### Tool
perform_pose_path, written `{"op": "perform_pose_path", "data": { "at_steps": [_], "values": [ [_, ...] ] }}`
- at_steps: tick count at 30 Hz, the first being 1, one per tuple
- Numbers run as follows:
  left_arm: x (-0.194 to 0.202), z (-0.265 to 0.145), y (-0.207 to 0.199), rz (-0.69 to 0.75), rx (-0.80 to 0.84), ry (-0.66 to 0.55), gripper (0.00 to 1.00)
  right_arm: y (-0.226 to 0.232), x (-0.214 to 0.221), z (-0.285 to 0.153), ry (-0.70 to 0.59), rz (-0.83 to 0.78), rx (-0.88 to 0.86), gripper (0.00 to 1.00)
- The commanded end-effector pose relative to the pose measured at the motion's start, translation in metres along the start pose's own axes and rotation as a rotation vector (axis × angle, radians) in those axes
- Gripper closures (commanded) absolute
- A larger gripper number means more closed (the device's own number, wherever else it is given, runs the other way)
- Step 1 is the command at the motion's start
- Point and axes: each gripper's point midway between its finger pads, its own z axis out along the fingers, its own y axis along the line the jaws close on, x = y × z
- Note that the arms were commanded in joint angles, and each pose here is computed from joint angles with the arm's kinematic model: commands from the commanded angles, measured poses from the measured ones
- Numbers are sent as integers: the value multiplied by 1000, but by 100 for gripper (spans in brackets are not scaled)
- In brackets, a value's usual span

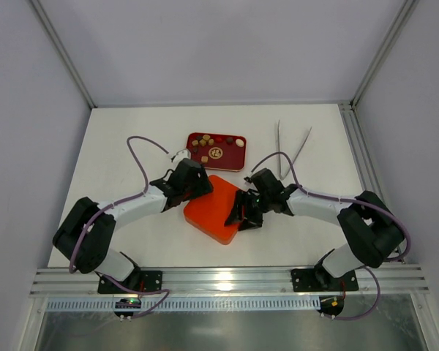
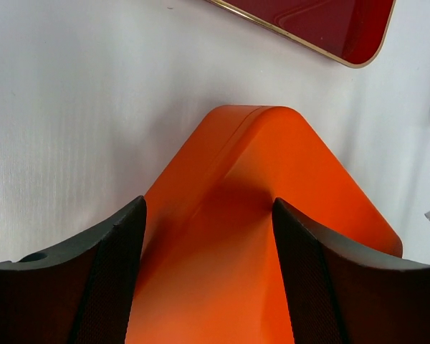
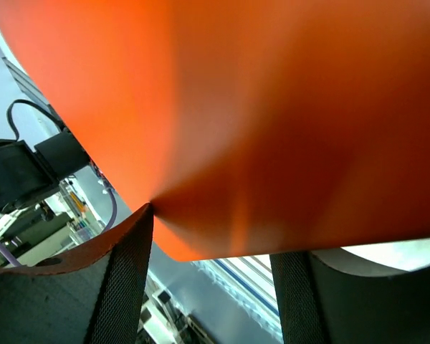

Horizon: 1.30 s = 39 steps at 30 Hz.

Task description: Pack the chocolate

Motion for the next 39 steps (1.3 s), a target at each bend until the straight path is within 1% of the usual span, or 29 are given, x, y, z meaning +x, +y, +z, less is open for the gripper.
{"op": "perform_pose_path", "data": {
  "at_steps": [1,2,5,6,7,8,9,10,11,12,14,16,18,22,24,27,30,35,39],
  "values": [
    [131,-31,39,-36,-110,512,42,-8,-107,3,-351,-172,140,68],
    [129,-31,38,-37,-110,507,43,-8,-111,2,-356,-175,147,72],
    [127,-30,38,-36,-113,499,46,-9,-124,2,-362,-172,156,74],
    [127,-30,38,-35,-121,501,47,-6,-129,0,-368,-176,155,73],
    [126,-29,37,-30,-119,497,47,-7,-132,-1,-372,-177,159,70],
    [124,-29,35,-30,-118,494,46,-7,-135,-3,-374,-190,163,64],
    [123,-29,36,-24,-123,492,44,-7,-137,-4,-379,-193,170,60],
    [121,-29,37,-20,-126,489,40,-3,-141,-8,-392,-204,169,55],
    [118,-29,36,-17,-124,483,37,1,-144,-12,-403,-219,169,46],
    [116,-29,37,-18,-123,479,35,-1,-146,-15,-405,-233,189,43],
    [106,-30,35,-17,-103,469,29,9,-153,-22,-426,-262,184,40],
    [99,-32,34,-12,-93,464,27,14,-156,-26,-420,-277,184,39],
    [95,-36,29,31,-73,468,25,15,-154,-29,-407,-284,188,38],
    [88,-43,33,84,-92,469,21,9,-147,-36,-408,-269,214,33],
    [89,-44,33,98,-82,479,21,5,-140,-39,-403,-260,222,33],
    [89,-47,38,109,-87,487,20,-4,-132,-45,-406,-243,238,32],
    [85,-50,40,108,-74,485,18,-15,-126,-52,-409,-219,239,29],
    [80,-57,32,119,-26,502,15,-14,-116,-74,-439,-218,204,23],
    [80,-63,28,132,0,518,14,-18,-95,-79,-415,-220,171,21]
  ]
}}
